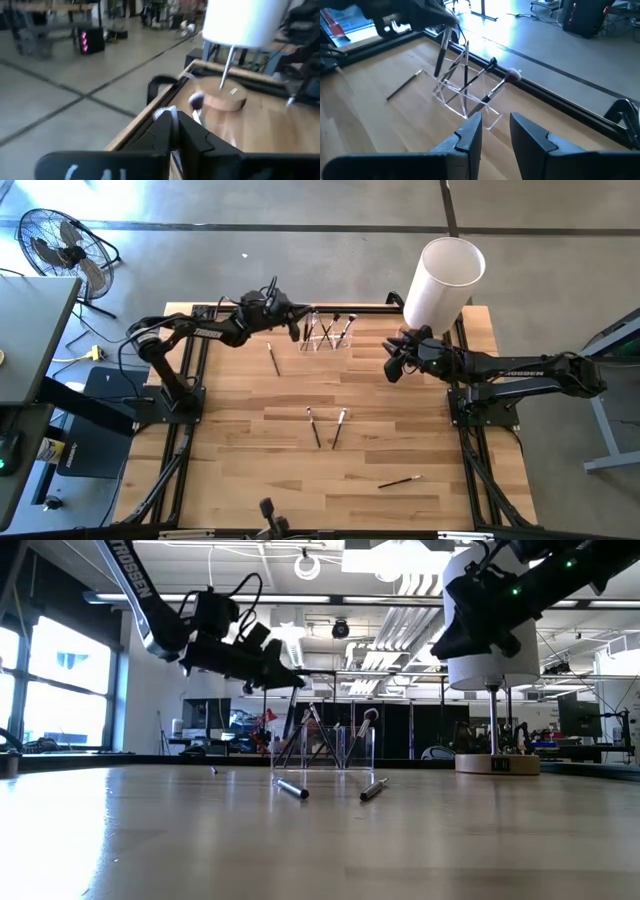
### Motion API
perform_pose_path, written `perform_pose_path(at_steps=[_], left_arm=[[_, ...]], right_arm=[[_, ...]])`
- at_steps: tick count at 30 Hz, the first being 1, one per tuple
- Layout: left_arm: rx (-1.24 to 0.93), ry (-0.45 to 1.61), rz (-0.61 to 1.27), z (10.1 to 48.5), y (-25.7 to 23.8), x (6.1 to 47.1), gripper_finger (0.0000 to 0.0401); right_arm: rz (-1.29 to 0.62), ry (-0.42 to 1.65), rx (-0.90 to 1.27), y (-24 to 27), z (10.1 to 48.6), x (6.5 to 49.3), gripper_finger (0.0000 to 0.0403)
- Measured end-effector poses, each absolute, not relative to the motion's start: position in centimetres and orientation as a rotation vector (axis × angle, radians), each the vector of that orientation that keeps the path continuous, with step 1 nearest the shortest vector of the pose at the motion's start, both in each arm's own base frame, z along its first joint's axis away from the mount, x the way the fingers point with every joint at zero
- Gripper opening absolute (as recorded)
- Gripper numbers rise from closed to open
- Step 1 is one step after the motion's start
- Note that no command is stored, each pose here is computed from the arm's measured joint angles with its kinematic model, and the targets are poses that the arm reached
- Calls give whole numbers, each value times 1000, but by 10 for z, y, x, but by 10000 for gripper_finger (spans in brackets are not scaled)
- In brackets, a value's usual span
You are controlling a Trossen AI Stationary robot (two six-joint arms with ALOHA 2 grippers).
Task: Pick & Place Makeup Brushes
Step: Put the black blush brush into the transparent organizer, then put the black eyeshadow brush into the transparent organizer
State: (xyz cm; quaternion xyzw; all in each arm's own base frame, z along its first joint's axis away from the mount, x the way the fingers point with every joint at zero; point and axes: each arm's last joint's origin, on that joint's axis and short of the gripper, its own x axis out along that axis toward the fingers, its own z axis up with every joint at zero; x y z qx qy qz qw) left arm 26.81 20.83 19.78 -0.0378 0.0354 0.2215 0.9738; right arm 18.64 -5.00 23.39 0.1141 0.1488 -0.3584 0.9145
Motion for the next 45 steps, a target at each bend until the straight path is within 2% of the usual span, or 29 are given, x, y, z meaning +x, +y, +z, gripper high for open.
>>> perform_pose_path(at_steps=[14,17,21,26,29,37,41,45], left_arm=[[-65,86,433,197,196,277,139],[24,81,409,204,187,281,157],[152,17,432,232,166,283,162],[172,-78,528,271,138,285,163],[157,-66,582,290,119,288,163],[-19,275,509,301,53,307,153],[-122,405,430,301,18,313,108],[-216,500,382,291,-9,310,31]], right_arm=[[-738,298,234,-50,235,187,94],[-727,300,236,-50,234,187,94],[-691,310,245,-49,234,187,94],[-628,334,259,-47,232,188,94],[-569,343,273,-46,232,189,94],[-530,349,283,-45,232,189,94],[-530,349,283,-45,232,189,94],[-530,348,283,-45,232,189,94]])
